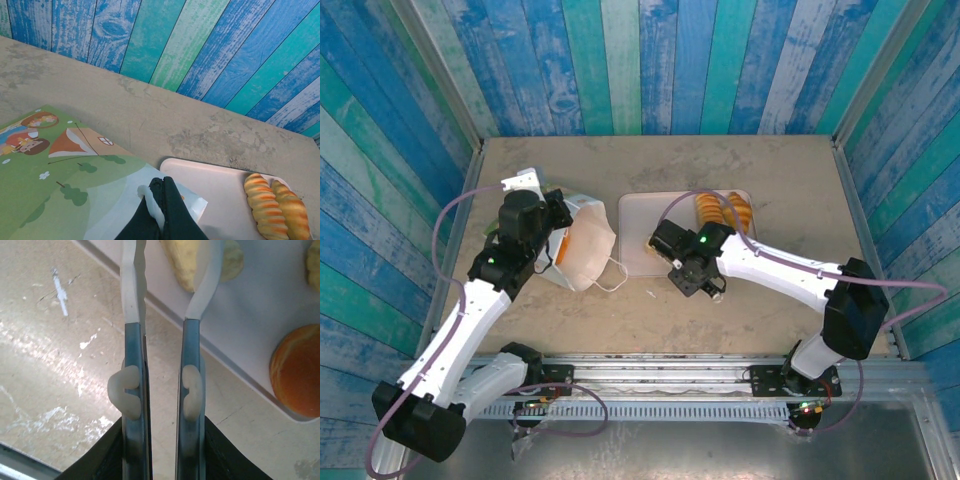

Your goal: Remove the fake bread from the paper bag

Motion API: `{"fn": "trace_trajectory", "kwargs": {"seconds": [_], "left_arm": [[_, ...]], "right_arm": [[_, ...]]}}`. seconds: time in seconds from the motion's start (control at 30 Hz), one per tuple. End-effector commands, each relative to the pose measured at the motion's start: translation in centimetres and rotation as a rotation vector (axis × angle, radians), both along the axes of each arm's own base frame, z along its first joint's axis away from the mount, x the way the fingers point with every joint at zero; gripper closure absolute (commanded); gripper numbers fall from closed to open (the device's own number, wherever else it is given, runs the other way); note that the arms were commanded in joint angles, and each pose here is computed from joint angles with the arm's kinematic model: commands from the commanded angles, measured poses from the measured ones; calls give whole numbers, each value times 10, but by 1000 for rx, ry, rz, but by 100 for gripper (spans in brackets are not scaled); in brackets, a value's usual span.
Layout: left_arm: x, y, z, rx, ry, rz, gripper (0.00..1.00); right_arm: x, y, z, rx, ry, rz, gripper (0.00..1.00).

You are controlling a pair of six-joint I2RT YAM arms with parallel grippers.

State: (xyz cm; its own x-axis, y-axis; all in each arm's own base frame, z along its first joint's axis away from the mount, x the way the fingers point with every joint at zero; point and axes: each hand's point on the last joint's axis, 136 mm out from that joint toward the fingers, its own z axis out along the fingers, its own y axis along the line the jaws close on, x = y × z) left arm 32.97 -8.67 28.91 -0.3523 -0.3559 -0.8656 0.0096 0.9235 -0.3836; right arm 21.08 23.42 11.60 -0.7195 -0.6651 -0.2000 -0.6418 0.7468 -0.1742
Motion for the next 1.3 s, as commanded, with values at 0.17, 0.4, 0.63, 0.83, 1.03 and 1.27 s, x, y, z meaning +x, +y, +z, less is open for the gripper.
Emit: {"fn": "trace_trajectory", "kwargs": {"seconds": [0.17, 0.4, 0.63, 0.83, 1.03, 1.27], "left_arm": [[-3, 6, 12, 2, -45, 16, 100], [-5, 5, 11, -3, -43, 11, 100], [-12, 14, 11, 6, -51, 43, 100], [-13, 18, 10, 10, -55, 65, 100], [-9, 13, 6, 9, -42, 48, 100], [-10, 13, 4, 10, -40, 47, 100]], "right_arm": [[-12, -14, 3, -71, 40, 19, 69], [43, -20, 34, -181, -227, -56, 69], [50, -17, 12, -310, -233, -11, 69], [19, 6, 2, -271, -165, 96, 64], [3, 18, 8, -152, -90, 92, 60], [8, 28, 46, -4, -113, 41, 59]]}}
